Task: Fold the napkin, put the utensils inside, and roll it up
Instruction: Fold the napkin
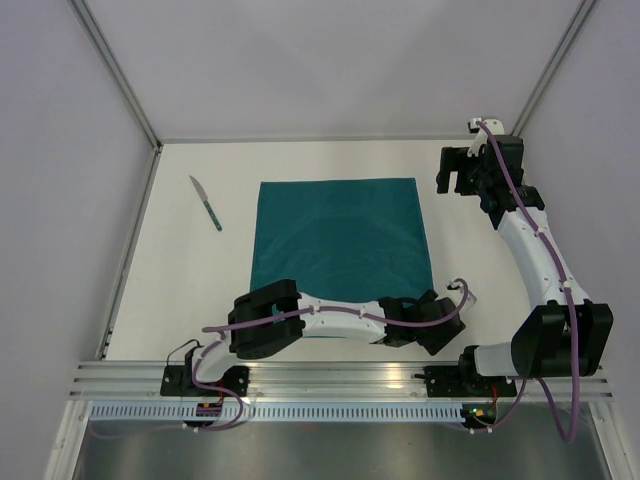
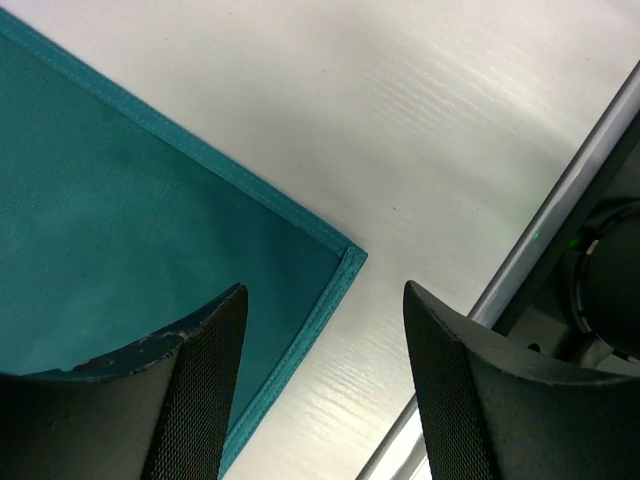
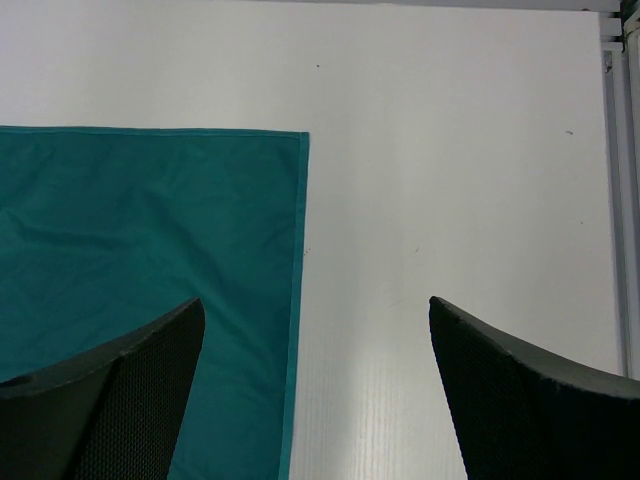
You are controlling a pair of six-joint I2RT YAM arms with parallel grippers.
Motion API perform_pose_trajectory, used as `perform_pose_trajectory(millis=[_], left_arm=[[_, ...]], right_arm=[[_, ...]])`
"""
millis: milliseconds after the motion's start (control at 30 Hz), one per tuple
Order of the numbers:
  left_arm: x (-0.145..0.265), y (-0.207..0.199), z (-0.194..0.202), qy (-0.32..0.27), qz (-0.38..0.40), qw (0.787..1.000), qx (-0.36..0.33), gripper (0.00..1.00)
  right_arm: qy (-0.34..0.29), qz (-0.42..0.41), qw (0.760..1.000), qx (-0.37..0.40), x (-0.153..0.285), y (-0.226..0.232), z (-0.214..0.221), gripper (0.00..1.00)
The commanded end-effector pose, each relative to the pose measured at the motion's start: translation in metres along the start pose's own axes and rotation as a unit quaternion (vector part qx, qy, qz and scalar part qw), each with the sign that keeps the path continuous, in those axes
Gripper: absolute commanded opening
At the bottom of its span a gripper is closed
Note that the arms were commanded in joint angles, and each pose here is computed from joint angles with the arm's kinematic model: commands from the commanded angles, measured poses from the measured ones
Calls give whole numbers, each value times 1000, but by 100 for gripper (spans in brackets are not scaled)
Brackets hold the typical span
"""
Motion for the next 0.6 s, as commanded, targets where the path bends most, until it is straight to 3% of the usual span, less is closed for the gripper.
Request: perform_pose_trajectory(millis=[0, 400, 567], left_arm=[[-8, -10, -16, -35, 8, 999, -26, 68], [-30, -9, -2, -26, -27, 998, -49, 62], [-36, -7, 6, -19, -39, 998, -51, 49]], right_arm=[[-12, 8, 1000, 0, 7, 0, -12, 98], [-12, -1, 1000, 1, 8, 1, -12, 98], [-12, -2, 1000, 1, 9, 1, -11, 98]])
Point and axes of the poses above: each gripper's point midway between its finger pads, its own x axis back along the fingers, its own y axis along the line the jaws close on, z = x × y, the point moved 10 cm from there along x, back along the fingers, and after that the axes turned 2 degrees about -x, right-handed, at the moved point
